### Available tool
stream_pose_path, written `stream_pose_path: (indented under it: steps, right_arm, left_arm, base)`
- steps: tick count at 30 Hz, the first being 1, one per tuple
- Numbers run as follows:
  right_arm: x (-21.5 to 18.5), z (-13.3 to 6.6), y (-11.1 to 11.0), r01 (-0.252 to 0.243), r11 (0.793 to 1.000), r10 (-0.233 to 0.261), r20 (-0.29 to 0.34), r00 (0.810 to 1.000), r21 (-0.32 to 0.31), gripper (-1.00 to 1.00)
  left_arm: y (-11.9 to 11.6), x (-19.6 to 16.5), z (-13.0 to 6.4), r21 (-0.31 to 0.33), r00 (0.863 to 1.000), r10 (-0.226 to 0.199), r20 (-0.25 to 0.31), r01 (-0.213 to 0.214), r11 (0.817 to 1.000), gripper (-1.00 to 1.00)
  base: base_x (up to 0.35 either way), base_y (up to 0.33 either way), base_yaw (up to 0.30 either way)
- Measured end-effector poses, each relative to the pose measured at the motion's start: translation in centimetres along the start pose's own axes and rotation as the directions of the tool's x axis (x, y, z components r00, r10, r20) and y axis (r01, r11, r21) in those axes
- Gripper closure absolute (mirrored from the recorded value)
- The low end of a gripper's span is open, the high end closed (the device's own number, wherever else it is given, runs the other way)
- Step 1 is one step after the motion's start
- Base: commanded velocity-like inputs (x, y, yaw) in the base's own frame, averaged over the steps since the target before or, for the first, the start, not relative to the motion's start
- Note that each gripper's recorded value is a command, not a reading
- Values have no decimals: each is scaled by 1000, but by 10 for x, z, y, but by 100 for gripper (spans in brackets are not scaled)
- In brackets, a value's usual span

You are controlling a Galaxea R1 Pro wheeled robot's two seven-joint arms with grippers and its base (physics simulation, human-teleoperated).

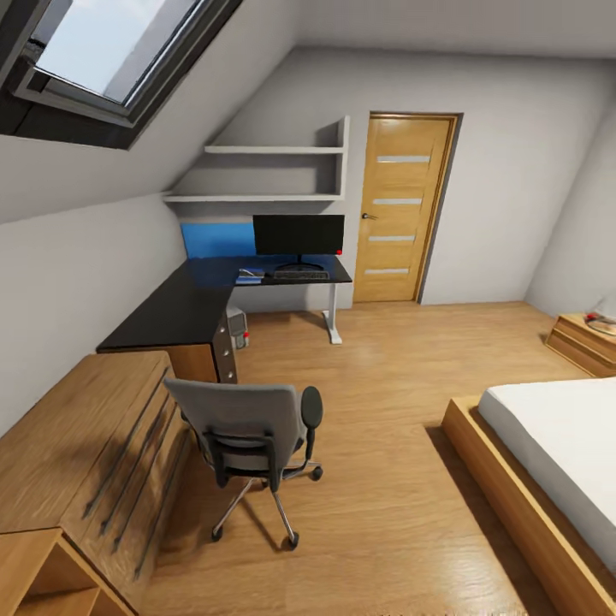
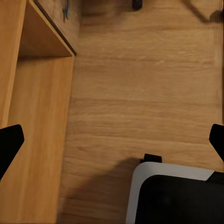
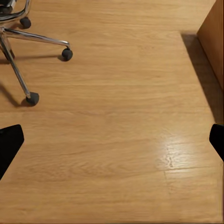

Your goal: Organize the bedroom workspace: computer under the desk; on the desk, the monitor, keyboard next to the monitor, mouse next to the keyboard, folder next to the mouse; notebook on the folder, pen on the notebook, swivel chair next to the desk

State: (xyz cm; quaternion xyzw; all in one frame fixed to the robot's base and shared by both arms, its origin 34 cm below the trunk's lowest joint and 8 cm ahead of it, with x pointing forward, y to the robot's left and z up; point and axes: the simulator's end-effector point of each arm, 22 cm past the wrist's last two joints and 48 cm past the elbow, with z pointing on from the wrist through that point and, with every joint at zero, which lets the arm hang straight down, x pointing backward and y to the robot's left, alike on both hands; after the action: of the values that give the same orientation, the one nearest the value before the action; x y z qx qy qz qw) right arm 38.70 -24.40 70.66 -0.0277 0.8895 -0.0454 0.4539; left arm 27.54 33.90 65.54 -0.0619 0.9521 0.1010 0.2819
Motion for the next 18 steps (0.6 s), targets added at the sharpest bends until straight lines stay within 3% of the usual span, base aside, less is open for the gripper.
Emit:
stream_pose_path:
  steps: [5, 11, 18]
  right_arm:
    - [0, 0, 0, 0, 1000, 0, 1, 1000, 0, -100]
    - [0, 0, 1, -1, 1000, 1, 0, 1000, 0, -100]
    - [2, 0, 1, -2, 1000, 2, -6, 1000, 1, -100]
  left_arm:
    - [0, 0, 0, 1, 1000, 0, -1, 0, 1000, -100]
    - [-1, 1, 0, 2, 1000, 1, -3, -1, 1000, -100]
    - [-2, 3, 0, 4, 1000, 4, -9, -4, 1000, -100]
  base:
    - [0, 106, -297]
    - [0, 242, -276]
    - [0, 266, -136]
